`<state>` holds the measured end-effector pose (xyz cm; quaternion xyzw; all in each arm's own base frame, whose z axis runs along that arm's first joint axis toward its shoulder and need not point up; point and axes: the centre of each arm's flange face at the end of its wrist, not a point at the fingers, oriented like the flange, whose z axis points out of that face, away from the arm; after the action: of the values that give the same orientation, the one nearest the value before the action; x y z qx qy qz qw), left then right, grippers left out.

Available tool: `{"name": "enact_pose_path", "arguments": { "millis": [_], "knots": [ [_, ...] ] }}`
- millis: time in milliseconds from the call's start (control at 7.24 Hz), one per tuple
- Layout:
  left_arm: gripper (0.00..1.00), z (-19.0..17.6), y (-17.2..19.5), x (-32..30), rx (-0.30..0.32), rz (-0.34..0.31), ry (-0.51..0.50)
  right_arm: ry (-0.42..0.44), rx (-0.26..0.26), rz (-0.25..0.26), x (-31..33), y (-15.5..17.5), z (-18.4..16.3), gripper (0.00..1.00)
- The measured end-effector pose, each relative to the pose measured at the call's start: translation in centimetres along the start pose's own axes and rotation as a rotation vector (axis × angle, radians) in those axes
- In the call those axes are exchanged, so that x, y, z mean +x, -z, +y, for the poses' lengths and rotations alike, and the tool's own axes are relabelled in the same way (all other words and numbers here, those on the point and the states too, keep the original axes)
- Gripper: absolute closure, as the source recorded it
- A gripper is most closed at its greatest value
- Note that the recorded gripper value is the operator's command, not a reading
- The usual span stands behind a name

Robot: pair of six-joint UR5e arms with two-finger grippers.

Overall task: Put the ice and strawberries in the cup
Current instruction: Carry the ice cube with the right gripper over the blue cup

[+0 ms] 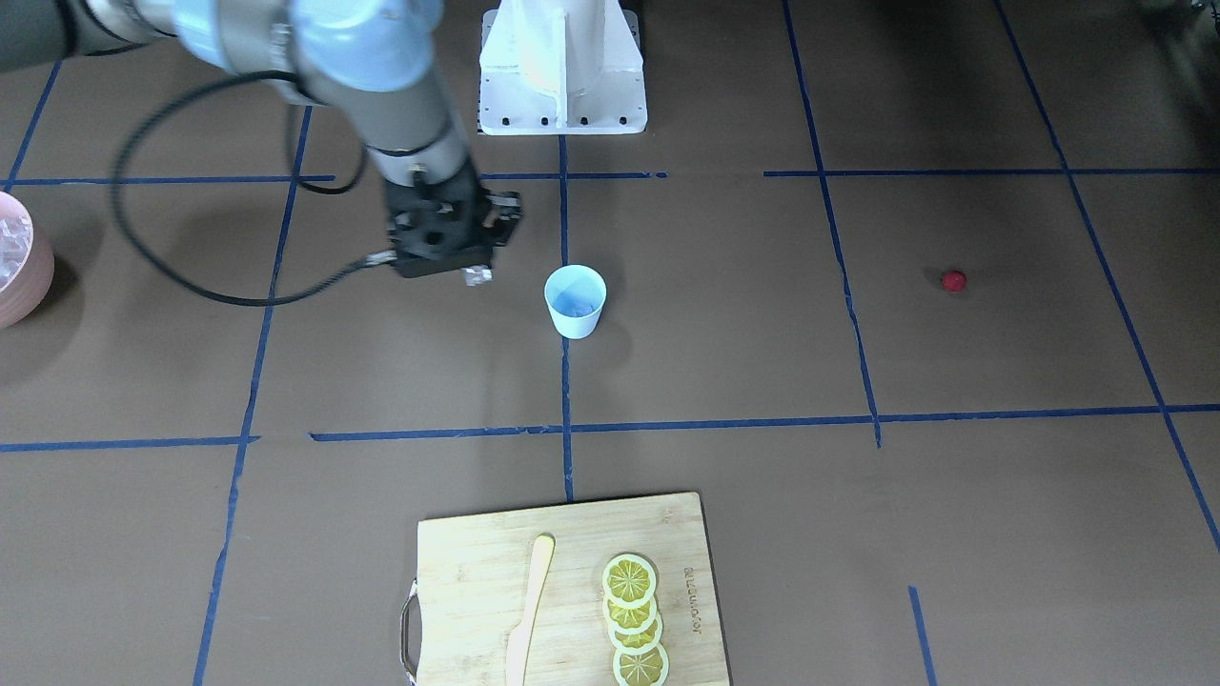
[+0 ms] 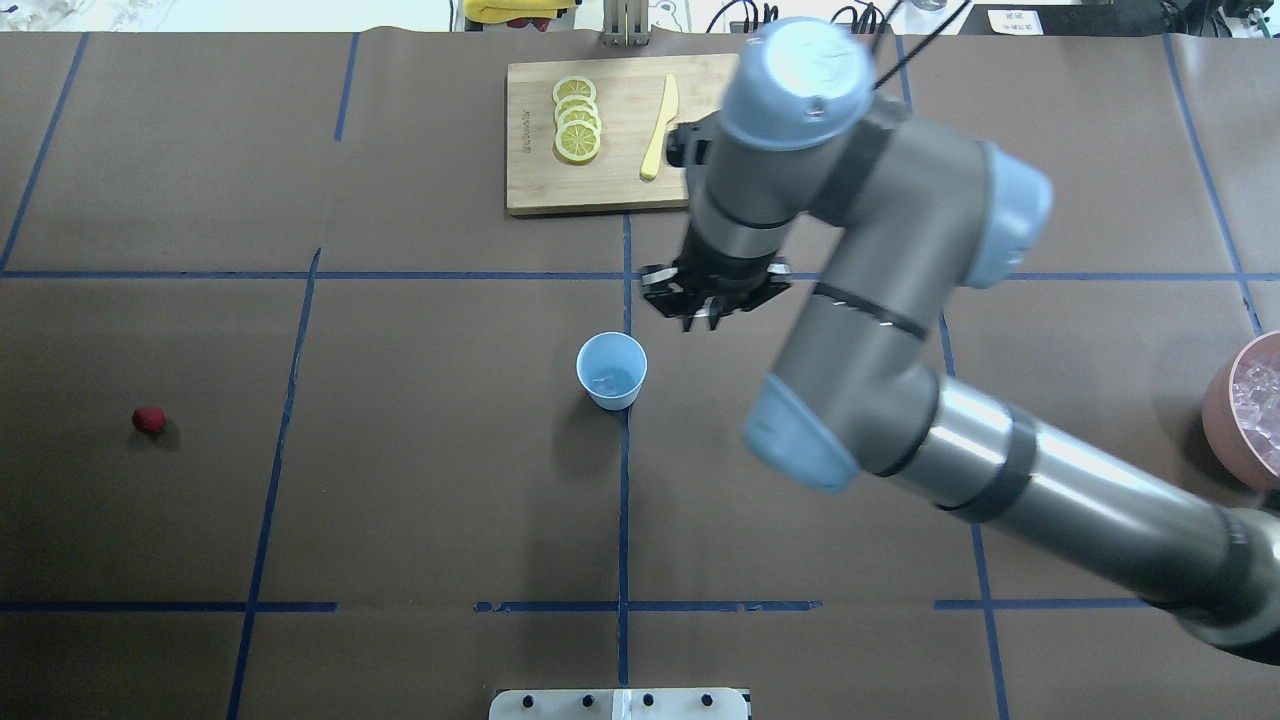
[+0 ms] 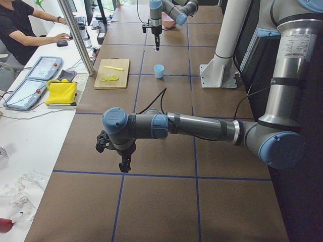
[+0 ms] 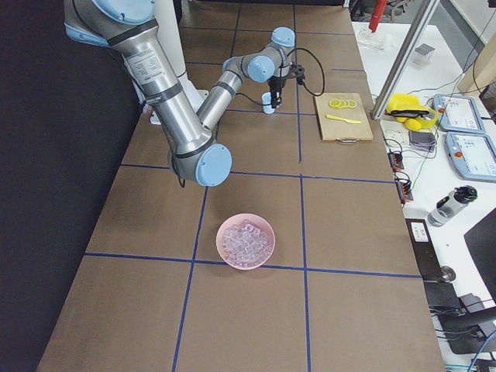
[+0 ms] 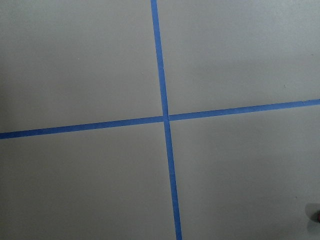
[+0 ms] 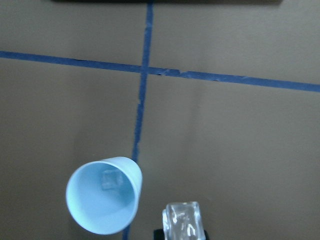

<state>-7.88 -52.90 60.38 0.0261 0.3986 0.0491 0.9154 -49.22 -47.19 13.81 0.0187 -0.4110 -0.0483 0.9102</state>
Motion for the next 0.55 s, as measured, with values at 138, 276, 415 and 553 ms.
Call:
{"name": "enact_pose_path", "arguments": {
  "millis": [138,276,415,553],
  "knots": [
    [0.0,0.0,0.0,0.0,0.0,0.0,0.0,-0.009,0.0,0.026,-3.8,-1.7,0.0,1.0],
    [0.0,0.0,0.0,0.1,-0.001,-0.001,0.0,-0.007,-0.003,0.047,-5.8,-3.1,0.3,1.0],
    [0.0,-0.1,0.0,0.1,0.0,-0.001,-0.002,-0.004,-0.009,0.061,-7.1,-4.4,0.4,1.0],
    [0.0,-0.1,0.0,0.2,0.0,-0.001,-0.003,-0.002,-0.017,0.07,-8.1,-5.5,0.2,1.0]
  ]
}}
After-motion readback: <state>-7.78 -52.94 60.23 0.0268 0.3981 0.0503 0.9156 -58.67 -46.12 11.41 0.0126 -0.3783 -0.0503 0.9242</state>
